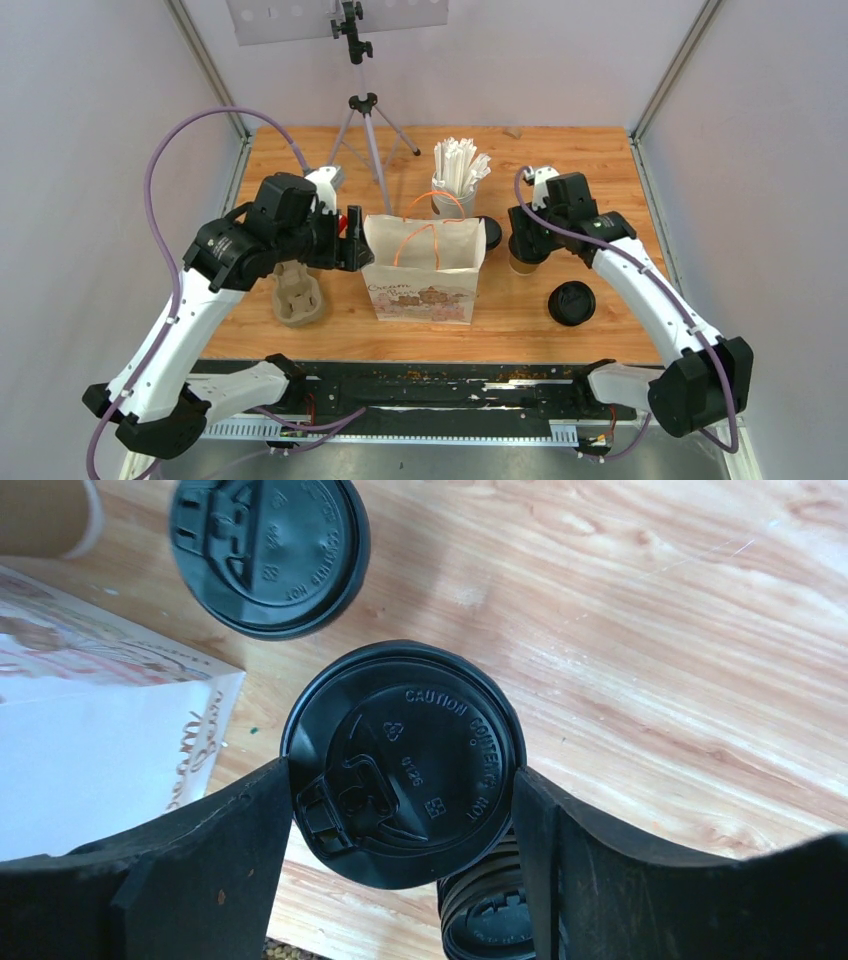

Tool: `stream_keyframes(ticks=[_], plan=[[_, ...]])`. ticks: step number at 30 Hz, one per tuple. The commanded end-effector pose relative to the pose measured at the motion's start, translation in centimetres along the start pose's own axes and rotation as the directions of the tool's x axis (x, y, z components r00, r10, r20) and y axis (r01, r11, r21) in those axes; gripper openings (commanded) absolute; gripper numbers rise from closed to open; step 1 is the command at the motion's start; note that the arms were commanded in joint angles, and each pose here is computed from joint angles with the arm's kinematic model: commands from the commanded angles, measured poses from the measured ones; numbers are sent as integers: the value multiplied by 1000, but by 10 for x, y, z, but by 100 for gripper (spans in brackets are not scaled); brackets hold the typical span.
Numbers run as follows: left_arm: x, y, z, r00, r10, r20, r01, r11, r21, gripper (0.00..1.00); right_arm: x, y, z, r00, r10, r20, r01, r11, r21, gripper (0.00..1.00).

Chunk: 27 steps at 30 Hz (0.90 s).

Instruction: Pack the takeout coffee

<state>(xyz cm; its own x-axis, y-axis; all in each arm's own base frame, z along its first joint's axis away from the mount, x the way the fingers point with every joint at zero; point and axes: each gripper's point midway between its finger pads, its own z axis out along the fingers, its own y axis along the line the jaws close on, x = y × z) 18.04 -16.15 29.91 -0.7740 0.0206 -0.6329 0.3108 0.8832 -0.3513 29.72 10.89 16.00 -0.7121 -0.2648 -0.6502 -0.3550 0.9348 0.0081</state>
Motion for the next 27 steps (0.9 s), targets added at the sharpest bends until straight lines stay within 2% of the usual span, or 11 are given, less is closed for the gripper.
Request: stream_keyframes(ticks=[1, 5, 11, 16, 22, 27], plan=[[-13, 6, 1, 998, -46, 37, 48, 997, -57, 81, -34, 3, -52, 996, 29, 87, -29, 1000, 8, 64], [-21, 4, 6, 998, -63, 8, 64, 995, -79, 78, -62, 18, -107, 983, 64, 170, -58, 998, -38, 62], [-35, 15, 13, 997, -67, 37, 72, 984, -164, 74, -91, 46, -193, 944, 69, 324, -36, 994, -106, 61], [-37, 21, 23, 998, -63, 29, 68, 977, -202, 70, -100, 77, -241, 926, 97, 366, -17, 977, -214, 60], [-47, 10, 33, 999, -15, 37, 20, 989, -145, 62, -114, 116, -267, 901, 168, 401, 8, 915, -403, 60], [-46, 10, 38, 1000, -12, 16, 14, 989, -147, 58, -119, 132, -251, 893, 161, 421, 42, 900, -434, 59]])
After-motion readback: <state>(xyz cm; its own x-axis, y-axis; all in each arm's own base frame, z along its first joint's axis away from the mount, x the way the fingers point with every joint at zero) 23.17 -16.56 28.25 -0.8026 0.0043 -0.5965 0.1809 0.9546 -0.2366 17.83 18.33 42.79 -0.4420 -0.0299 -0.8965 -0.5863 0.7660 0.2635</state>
